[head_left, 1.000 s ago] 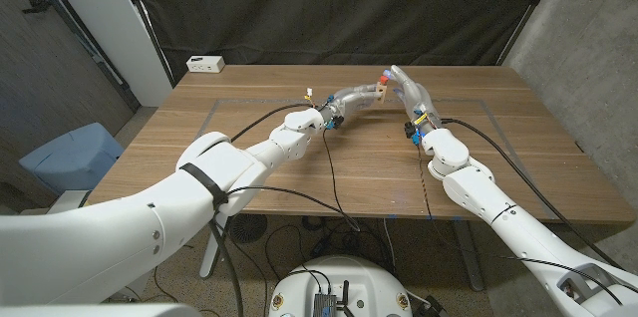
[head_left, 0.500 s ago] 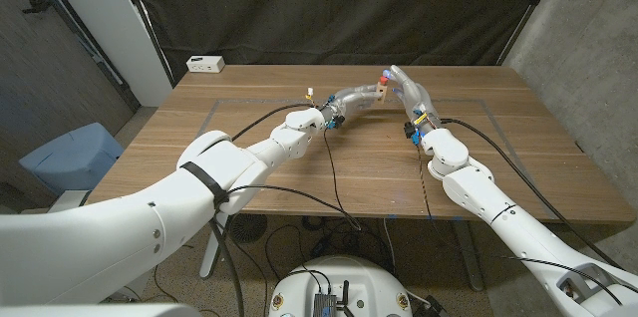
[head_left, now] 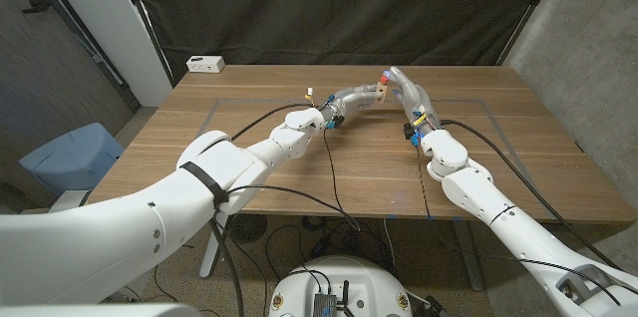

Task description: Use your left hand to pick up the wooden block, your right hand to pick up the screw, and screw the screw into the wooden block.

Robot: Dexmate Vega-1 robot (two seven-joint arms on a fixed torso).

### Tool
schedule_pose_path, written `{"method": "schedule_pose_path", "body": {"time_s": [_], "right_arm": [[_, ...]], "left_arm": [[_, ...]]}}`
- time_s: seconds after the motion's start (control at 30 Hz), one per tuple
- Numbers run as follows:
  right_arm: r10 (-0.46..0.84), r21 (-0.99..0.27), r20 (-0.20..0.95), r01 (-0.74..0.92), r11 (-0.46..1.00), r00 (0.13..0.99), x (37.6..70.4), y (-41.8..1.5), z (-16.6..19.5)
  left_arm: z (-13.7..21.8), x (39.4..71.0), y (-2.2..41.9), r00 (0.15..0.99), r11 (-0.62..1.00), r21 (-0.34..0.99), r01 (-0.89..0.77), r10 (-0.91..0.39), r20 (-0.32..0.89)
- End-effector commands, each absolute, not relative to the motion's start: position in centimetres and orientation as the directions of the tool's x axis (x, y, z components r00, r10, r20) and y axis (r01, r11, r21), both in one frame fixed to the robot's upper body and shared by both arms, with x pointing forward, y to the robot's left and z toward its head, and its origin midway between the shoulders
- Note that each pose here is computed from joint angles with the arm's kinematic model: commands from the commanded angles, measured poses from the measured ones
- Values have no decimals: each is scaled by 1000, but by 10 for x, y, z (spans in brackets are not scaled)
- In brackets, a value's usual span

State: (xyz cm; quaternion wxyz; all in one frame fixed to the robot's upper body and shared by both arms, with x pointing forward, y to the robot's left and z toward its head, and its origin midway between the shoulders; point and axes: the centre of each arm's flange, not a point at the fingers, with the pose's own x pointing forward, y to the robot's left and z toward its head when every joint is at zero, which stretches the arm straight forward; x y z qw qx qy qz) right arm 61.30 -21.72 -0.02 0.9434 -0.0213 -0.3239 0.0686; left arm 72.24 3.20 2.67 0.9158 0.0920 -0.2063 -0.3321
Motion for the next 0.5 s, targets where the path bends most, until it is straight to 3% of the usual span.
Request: {"method": "schedule_pose_path", "body": {"time_s": [0.03,0.5], "right_arm": [[132,-76,615,-108,991,778,611,-219,-2],[108,-66,634,-85,994,766,607,-226,5]], "left_arm": [[25,720,32,678,754,311,578,-656,332],[23,718,32,670,750,315,582,-661,337]]}}
